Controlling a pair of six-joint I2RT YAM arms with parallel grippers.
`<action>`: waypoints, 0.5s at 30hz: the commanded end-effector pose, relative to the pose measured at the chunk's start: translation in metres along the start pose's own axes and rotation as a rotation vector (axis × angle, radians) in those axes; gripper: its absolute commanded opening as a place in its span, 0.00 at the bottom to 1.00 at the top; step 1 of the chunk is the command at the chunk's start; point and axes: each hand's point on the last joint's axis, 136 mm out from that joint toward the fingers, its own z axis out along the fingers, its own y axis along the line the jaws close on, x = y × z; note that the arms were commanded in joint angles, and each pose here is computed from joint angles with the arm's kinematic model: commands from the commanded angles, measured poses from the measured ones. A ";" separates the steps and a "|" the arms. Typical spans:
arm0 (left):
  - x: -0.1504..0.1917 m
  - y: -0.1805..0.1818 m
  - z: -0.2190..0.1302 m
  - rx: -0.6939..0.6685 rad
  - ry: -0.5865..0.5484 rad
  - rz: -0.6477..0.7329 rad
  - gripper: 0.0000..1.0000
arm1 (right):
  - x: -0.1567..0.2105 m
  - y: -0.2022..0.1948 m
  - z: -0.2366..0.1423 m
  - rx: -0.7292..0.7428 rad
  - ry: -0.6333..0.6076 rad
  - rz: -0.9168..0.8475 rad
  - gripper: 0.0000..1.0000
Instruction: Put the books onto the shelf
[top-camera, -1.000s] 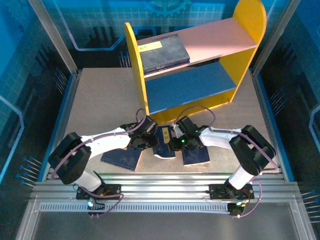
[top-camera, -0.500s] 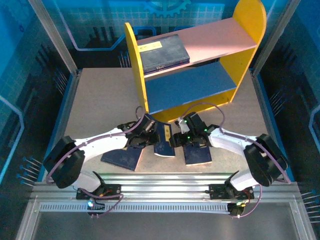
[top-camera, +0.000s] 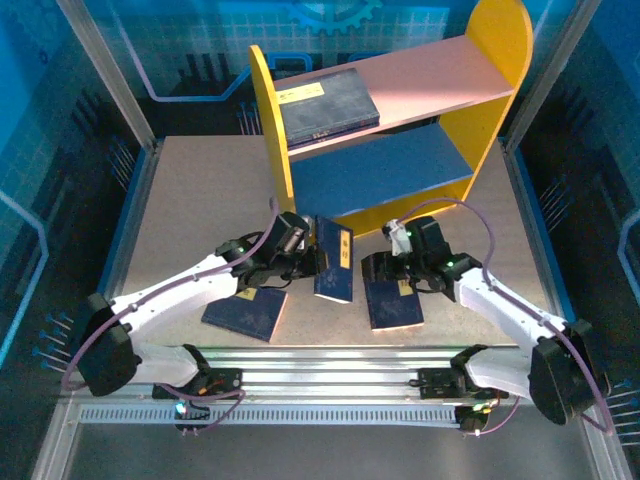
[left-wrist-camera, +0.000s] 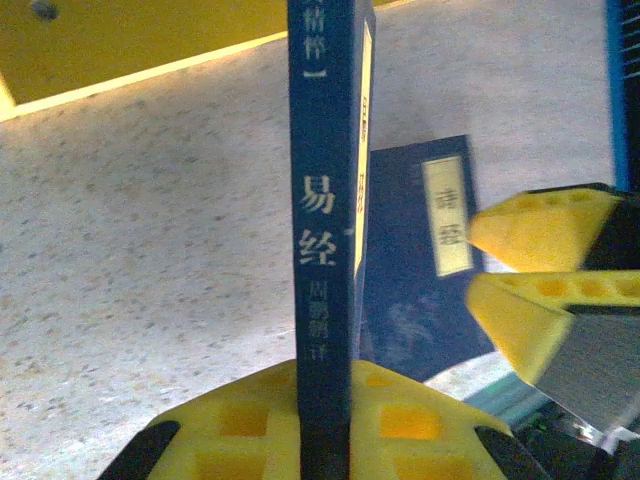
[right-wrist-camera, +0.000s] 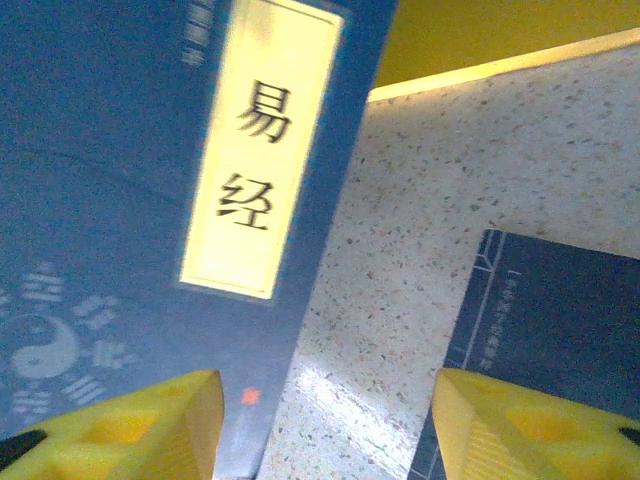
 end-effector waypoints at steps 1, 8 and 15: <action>-0.017 -0.034 -0.031 0.092 -0.063 0.062 0.00 | 0.006 -0.003 -0.014 -0.015 -0.005 0.028 0.60; -0.064 -0.065 -0.047 0.153 -0.251 0.047 0.00 | -0.010 -0.001 -0.036 -0.074 -0.099 0.094 0.62; -0.102 -0.083 -0.046 0.172 -0.440 -0.024 0.00 | -0.035 0.011 -0.058 -0.276 -0.202 0.250 0.64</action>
